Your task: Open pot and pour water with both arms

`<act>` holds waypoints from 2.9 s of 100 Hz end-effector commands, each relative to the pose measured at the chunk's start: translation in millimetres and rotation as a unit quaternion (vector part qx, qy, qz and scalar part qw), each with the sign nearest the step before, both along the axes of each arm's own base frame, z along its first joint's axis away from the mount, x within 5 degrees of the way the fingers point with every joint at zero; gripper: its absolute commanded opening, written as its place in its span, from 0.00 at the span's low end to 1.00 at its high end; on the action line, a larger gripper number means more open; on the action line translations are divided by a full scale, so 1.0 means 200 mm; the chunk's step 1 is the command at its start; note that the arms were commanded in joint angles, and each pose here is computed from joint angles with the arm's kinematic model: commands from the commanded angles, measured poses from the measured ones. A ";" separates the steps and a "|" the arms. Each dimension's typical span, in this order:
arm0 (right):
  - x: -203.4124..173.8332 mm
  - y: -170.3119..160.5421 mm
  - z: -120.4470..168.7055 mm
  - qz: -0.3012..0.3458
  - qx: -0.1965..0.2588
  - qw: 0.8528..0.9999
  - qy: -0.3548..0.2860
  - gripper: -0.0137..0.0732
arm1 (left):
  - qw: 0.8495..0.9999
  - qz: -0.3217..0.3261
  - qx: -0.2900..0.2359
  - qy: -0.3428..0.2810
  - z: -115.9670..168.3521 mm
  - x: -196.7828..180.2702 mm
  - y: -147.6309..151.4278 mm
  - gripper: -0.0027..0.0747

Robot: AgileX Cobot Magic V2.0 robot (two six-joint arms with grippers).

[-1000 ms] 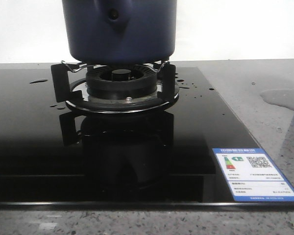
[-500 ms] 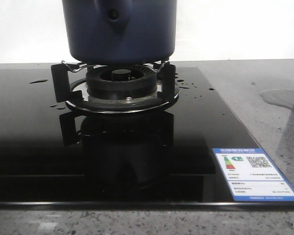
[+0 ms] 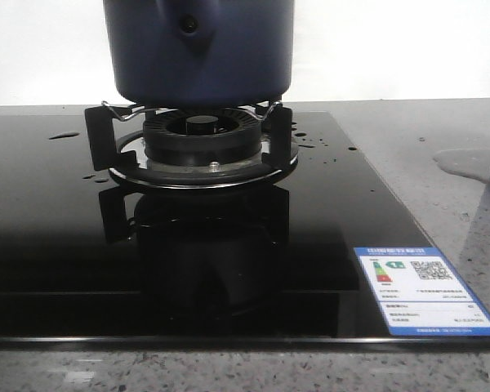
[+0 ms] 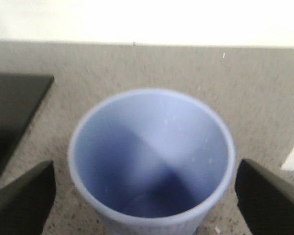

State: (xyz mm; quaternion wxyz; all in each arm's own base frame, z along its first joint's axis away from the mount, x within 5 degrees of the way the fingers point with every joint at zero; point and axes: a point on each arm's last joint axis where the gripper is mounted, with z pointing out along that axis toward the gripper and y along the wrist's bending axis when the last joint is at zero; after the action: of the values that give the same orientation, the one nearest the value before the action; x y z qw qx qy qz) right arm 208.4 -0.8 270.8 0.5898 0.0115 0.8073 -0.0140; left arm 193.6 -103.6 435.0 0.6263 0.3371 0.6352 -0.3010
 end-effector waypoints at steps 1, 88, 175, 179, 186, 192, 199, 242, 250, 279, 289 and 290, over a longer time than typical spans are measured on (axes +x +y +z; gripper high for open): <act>-0.05 -0.01 0.13 -0.005 -0.006 0.998 -0.067 0.91 | 0.998 0.000 -0.058 -0.025 0.10 -0.02 0.00 0.37; -0.64 0.04 0.40 0.061 0.016 0.979 -0.195 0.07 | 0.997 -0.050 -0.053 0.015 -0.27 0.49 -0.29 0.37; -0.64 0.07 0.35 0.086 0.034 0.985 -0.143 0.07 | 0.997 -0.064 -0.042 0.018 -0.34 0.65 -0.36 0.39; -0.64 0.07 0.35 0.087 0.034 0.985 -0.142 0.07 | 0.997 -0.064 -0.041 0.016 -0.34 0.65 -0.36 0.44; -0.64 0.07 0.35 0.087 0.034 0.985 -0.142 0.07 | 0.997 -0.065 -0.040 0.013 -0.33 0.64 -0.36 0.58; -0.64 0.07 0.35 0.087 0.034 0.985 -0.142 0.07 | 0.997 -0.064 -0.042 0.009 -0.31 0.63 -0.35 0.70; -0.64 0.07 0.35 0.087 0.034 0.985 -0.142 0.07 | 0.997 -0.065 -0.046 -0.005 -0.26 0.59 -0.34 0.80; -0.77 0.10 0.32 0.135 -0.051 0.981 -0.129 0.07 | 0.987 0.127 -0.086 -0.054 0.06 0.09 0.01 0.28; -0.82 0.11 0.30 0.154 -0.059 0.979 -0.118 0.07 | 0.984 0.145 -0.087 -0.057 0.00 -0.08 0.08 0.14; -1.01 0.11 0.30 0.154 -0.071 0.967 -0.191 0.07 | 0.980 0.162 -0.102 -0.048 -0.44 -0.54 0.25 0.01; -1.02 0.11 0.30 0.156 -0.071 0.966 -0.194 0.07 | 0.976 0.181 -0.110 -0.046 -0.58 -0.62 0.29 0.01; -1.02 0.11 0.30 0.156 -0.071 0.966 -0.194 0.07 | 0.975 0.184 -0.112 -0.049 -0.58 -0.63 0.30 0.01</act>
State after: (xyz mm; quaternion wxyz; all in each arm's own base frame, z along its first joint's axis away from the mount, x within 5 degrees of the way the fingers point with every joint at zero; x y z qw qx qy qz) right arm 5.5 23.1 319.6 0.7043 -0.1629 0.6903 0.0305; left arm 80.5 -51.5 327.2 0.7237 0.1932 0.6275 -0.2123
